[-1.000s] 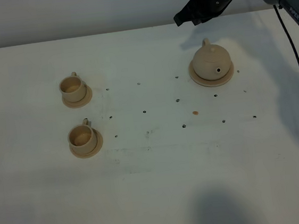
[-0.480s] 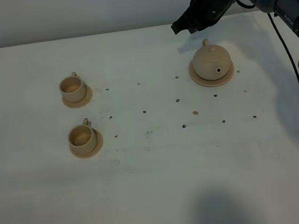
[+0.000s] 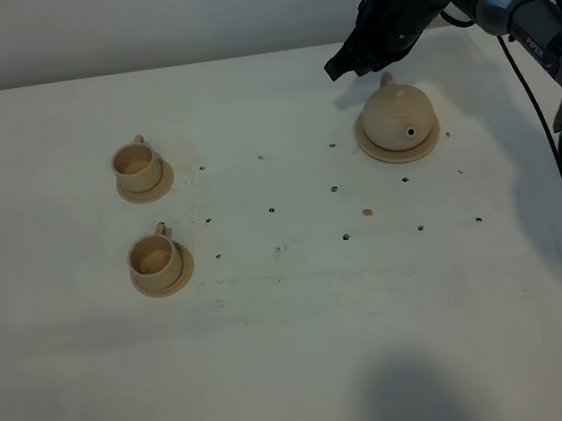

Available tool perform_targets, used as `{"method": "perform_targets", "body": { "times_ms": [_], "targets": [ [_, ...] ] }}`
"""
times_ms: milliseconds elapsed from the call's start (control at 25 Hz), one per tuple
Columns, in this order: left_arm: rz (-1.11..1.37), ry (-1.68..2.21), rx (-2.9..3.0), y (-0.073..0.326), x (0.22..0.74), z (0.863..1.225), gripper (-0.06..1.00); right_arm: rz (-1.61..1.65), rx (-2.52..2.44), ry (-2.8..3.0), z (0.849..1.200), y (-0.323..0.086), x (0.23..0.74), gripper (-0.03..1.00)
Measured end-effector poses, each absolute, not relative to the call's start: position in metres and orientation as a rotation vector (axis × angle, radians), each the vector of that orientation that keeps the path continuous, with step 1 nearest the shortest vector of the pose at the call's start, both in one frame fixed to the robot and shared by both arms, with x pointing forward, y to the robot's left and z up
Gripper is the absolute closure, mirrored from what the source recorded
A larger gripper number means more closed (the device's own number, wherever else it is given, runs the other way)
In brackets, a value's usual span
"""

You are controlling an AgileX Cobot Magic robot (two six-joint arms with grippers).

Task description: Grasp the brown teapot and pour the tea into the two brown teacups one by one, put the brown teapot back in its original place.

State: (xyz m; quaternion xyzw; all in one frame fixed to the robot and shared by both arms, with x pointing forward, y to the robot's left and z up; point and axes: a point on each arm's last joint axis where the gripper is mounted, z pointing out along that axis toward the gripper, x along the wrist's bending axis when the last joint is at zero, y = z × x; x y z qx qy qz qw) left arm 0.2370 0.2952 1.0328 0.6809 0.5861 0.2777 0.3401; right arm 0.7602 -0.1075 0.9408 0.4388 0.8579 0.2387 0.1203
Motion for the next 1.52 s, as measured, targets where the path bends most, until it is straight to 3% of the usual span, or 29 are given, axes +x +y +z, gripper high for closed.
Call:
{"method": "perform_targets", "body": {
  "times_ms": [1520],
  "targets": [
    [0.724,1.525,1.773,0.295,0.237,1.033,0.96,0.475,1.210,2.508,0.936,-0.121,0.761,0.95]
  ]
}}
